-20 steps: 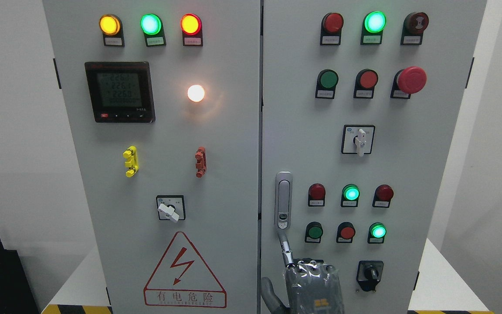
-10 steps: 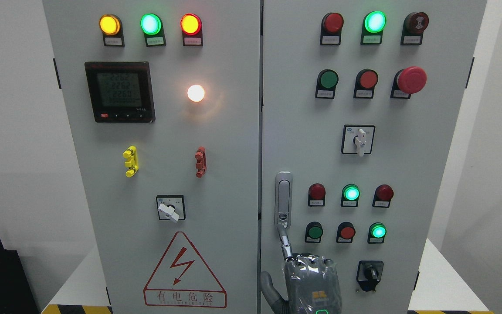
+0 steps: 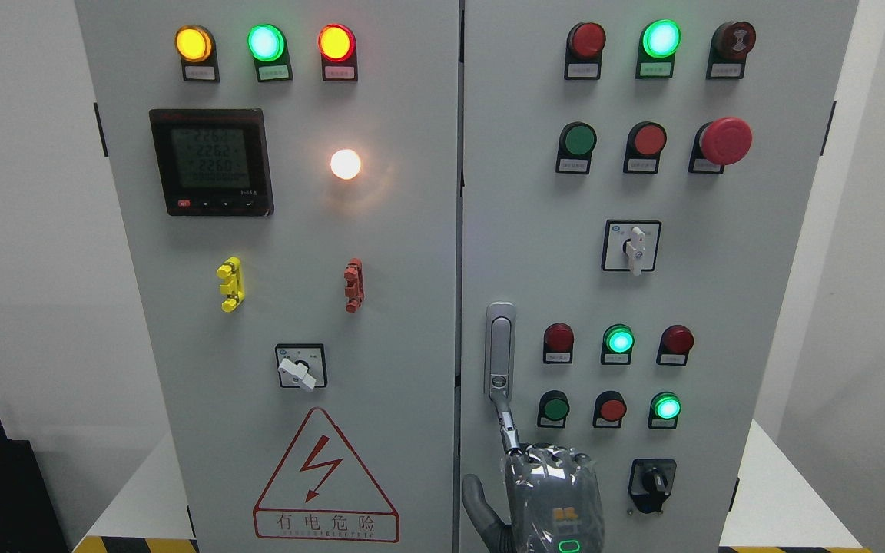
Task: Release door handle
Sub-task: 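Raise the right hand from below toward the silver door latch handle, then move the right hand up alongside the silver latch handle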
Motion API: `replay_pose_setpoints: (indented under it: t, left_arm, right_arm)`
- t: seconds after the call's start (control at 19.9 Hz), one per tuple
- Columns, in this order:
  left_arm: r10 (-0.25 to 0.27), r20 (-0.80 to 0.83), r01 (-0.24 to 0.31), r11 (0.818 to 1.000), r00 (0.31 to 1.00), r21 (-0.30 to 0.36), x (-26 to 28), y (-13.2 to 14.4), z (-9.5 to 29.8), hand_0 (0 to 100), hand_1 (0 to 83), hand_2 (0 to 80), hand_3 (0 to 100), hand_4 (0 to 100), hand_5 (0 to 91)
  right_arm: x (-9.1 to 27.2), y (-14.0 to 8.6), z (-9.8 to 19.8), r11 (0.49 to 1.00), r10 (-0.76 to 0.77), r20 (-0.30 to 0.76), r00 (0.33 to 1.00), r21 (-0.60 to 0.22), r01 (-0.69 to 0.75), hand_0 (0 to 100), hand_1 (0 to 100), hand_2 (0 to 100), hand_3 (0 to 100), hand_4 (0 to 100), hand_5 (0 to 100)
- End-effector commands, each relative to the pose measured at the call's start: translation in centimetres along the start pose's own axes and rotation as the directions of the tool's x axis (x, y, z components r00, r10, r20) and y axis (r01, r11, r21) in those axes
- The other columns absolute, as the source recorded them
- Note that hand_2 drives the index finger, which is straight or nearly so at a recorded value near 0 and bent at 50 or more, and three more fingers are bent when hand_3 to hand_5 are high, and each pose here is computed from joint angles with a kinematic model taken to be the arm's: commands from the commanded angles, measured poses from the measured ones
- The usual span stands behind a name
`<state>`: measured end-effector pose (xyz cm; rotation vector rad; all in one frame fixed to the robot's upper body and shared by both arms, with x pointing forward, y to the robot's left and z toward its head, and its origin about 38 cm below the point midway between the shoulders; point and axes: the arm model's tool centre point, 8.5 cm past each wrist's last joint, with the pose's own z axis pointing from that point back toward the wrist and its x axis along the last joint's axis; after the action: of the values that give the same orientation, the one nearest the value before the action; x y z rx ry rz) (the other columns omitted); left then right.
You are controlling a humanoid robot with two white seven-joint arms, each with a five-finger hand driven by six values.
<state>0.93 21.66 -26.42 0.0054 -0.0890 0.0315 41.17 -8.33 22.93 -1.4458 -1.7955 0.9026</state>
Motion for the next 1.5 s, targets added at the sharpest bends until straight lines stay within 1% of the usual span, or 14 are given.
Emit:
replay_pose_setpoints:
  t: [0.0, 0.3, 0.65, 0.85, 1.0, 1.1, 1.25, 1.4, 1.45]
  left_arm:
    - [-0.028, -0.006, 0.028, 1.000, 1.000, -0.003, 0.3, -0.1, 0.0, 12, 38.9, 0.0, 0, 0, 0.0]
    - [-0.027, -0.008, 0.027, 1.000, 1.000, -0.003, 0.2, -0.1, 0.0, 12, 38.9, 0.0, 0, 0, 0.0]
    - [-0.027, -0.008, 0.027, 1.000, 1.000, -0.003, 0.2, -0.1, 0.0, 12, 38.9, 0.0, 0, 0, 0.0]
    - [-0.027, -0.006, 0.027, 1.000, 1.000, -0.001, 0.3, 0.0, 0.0, 12, 38.9, 0.0, 0, 0, 0.0]
    - [-0.027, -0.006, 0.027, 1.000, 1.000, -0.003, 0.3, -0.1, 0.0, 12, 38.9, 0.0, 0, 0, 0.0]
    - [-0.027, -0.008, 0.027, 1.000, 1.000, -0.003, 0.2, -0.1, 0.0, 12, 38.9, 0.0, 0, 0, 0.0]
    - [-0.027, -0.006, 0.027, 1.000, 1.000, -0.003, 0.3, -0.1, 0.0, 12, 38.9, 0.0, 0, 0, 0.0]
    - [-0.026, -0.008, 0.026, 1.000, 1.000, -0.004, 0.2, -0.2, 0.0, 12, 38.9, 0.0, 0, 0, 0.0]
    - [-0.026, -0.008, 0.026, 1.000, 1.000, -0.004, 0.2, -0.2, 0.0, 12, 38.9, 0.0, 0, 0, 0.0]
  right_arm:
    - [-0.2, 0.4, 0.1, 1.000, 0.002, -0.008, 1.000, 0.014, -0.002, 37, 41, 4, 100, 100, 99]
    - [0.0, 0.8, 0.4, 0.999, -0.003, -0.005, 1.000, 0.048, 0.003, 37, 41, 6, 100, 100, 99]
    - [0.0, 0.8, 0.4, 0.999, -0.009, -0.006, 1.000, 0.049, 0.009, 37, 41, 7, 100, 100, 99]
    - [0.0, 0.5, 0.3, 0.999, -0.014, -0.007, 1.000, 0.029, 0.014, 37, 41, 7, 100, 100, 99]
    - [0.1, -0.1, 0.3, 0.999, -0.017, 0.000, 1.000, -0.031, 0.017, 37, 41, 7, 100, 100, 99]
    - [0.2, -0.3, 0.4, 0.998, -0.020, 0.005, 1.000, -0.052, 0.020, 37, 41, 6, 100, 100, 99]
    - [0.2, -0.4, 1.0, 0.998, -0.026, 0.007, 1.000, -0.058, 0.026, 37, 42, 6, 100, 100, 99]
    - [0.3, -0.3, 2.2, 0.998, -0.036, 0.007, 0.999, -0.051, 0.037, 37, 42, 7, 100, 100, 99]
    - [0.3, -0.3, 2.4, 0.998, -0.040, 0.006, 0.999, -0.056, 0.040, 37, 42, 10, 100, 100, 99]
